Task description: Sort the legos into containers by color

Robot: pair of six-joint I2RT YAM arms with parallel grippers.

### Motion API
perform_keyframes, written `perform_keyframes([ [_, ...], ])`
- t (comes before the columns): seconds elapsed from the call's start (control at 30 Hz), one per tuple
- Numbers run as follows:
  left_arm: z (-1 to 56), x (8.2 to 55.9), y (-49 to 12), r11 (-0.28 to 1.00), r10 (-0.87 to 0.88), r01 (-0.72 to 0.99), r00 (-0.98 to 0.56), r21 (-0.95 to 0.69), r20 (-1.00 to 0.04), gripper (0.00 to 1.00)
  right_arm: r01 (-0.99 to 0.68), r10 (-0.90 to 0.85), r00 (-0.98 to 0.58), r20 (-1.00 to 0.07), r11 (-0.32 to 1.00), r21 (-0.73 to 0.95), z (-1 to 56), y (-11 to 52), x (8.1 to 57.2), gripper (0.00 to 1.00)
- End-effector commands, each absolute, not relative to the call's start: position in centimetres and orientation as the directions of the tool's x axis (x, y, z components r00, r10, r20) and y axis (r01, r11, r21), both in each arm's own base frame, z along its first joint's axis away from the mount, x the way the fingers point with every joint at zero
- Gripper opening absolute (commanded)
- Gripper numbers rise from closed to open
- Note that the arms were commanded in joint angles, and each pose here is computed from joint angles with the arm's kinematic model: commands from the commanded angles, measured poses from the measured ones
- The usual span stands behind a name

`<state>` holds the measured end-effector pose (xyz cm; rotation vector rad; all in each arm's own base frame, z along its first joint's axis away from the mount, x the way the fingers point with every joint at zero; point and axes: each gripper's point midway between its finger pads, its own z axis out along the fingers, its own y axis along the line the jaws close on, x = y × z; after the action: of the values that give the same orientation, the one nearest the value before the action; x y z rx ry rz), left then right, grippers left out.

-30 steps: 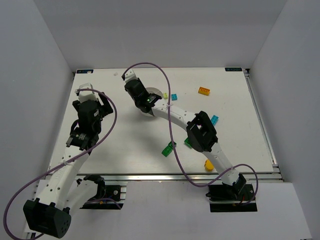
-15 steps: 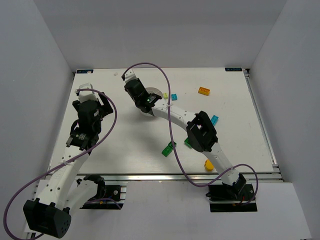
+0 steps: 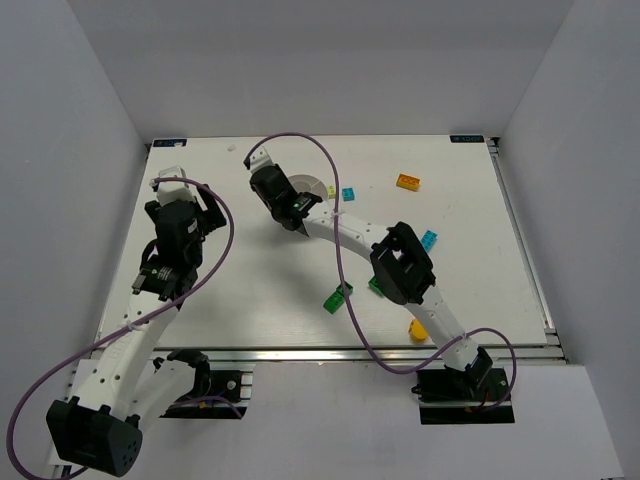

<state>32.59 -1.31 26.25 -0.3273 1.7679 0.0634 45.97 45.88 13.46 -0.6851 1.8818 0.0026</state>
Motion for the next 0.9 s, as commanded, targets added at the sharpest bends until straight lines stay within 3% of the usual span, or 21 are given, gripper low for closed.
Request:
perform_keyframes([
  [0.0, 26.9, 32.4, -1.2, 0.955, -0.199, -0.254, -0.156, -0.155, -0.967, 0.90, -0.430, -0.401, -0.228, -0.887, 0.859, -0.277, 15.2, 46.2, 46.4, 0.44],
  [0.23, 27.0, 32.4, -1.2, 0.954, -0.199, -0.257, -0.154, -0.155, -0.968, 0.90, -0.432, -0.395, -0.220, -0.892, 0.859, -0.274, 16.0, 46.1, 46.4, 0.55],
  [0.87, 26.8, 32.5, -1.3, 0.957, -0.198, -0.247, -0.160, -0.154, -0.967, 0.90, -0.452, -0.275, -0.103, -0.956, 0.869, -0.201, 28.9, 44.3, 45.7, 0.56],
])
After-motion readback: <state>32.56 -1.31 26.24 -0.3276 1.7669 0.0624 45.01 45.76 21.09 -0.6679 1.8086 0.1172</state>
